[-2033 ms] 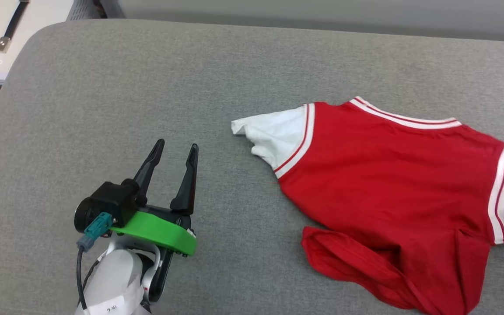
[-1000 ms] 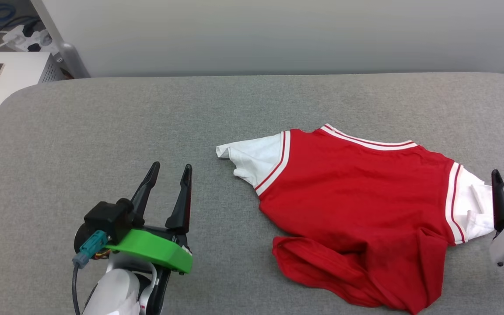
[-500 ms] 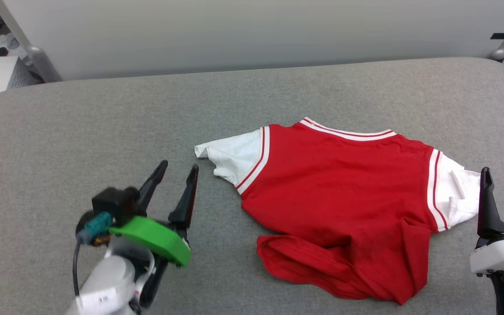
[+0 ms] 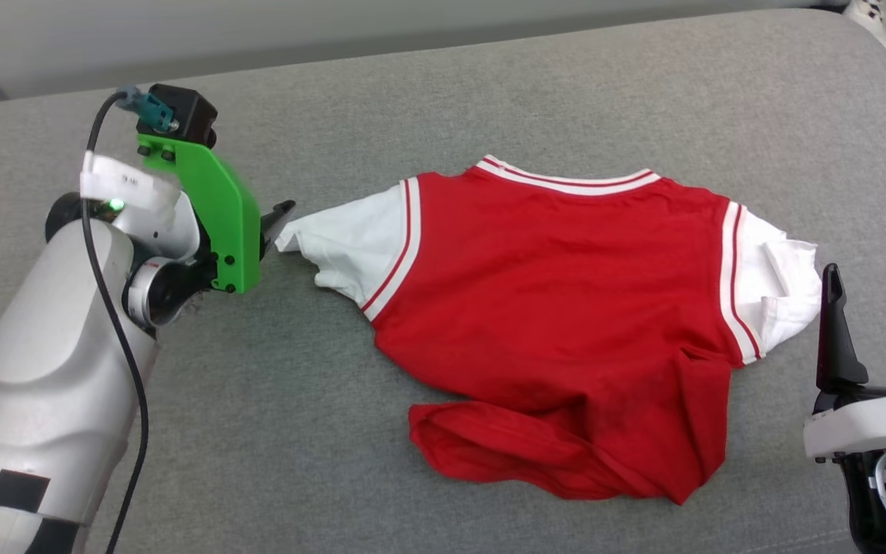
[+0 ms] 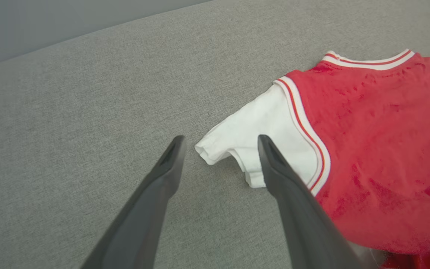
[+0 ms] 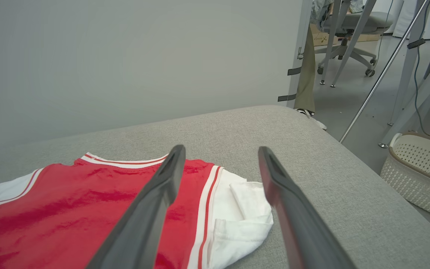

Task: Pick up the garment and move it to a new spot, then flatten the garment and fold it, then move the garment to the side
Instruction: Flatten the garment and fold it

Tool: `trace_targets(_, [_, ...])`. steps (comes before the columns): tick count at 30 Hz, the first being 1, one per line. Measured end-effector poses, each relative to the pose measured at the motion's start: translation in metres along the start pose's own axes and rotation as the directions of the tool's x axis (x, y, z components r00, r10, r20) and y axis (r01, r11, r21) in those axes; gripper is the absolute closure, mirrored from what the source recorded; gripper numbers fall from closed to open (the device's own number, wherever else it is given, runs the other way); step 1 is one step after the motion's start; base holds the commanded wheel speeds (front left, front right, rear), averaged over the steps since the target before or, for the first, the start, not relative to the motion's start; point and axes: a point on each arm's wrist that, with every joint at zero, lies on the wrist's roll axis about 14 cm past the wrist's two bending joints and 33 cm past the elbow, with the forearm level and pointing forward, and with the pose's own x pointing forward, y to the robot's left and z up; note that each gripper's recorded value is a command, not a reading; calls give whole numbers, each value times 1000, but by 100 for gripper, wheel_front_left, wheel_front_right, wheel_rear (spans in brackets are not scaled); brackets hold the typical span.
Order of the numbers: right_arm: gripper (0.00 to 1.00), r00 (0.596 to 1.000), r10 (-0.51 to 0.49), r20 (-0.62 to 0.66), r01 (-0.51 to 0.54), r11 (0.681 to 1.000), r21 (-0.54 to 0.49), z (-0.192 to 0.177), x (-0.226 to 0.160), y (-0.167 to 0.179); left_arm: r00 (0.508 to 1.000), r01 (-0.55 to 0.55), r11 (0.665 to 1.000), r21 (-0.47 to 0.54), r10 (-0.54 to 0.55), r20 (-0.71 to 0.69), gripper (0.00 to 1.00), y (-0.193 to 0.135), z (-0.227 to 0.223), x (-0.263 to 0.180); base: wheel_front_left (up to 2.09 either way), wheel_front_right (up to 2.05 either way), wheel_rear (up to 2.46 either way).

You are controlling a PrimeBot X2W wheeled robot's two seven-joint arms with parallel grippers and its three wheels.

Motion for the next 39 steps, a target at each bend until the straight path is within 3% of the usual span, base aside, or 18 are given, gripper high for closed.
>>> trace_targets(7, [0,998,-45,-35,45,999,-16,-15,-1,-14,976,7,1000,10,-4,-216,0,7,-22,34,0,0,0])
trace_targets(16, [0,994,-85,-75,82,996,-33,-32,-4,-25,944,-16,999,45,29,-327,0,17,-54,65,0,0,0])
trace_targets(24, [0,993,-81,-86,79,996,-31,-37,-1,-23,913,-23,990,137,77,-401,0,24,-75,66,0,0,0])
trace_targets(26, [0,994,-74,-83,72,997,-29,-37,1,-21,910,-23,991,133,76,-407,93,25,-78,65,0,0,0])
trace_targets(27, [0,994,-72,-84,69,997,-28,-38,2,-20,913,-24,991,128,74,-402,100,25,-77,65,0,0,0])
trace_targets(39, [0,986,-18,-165,6,998,-70,-44,5,-12,982,-90,996,7,90,-168,100,46,-51,44,0,0,0])
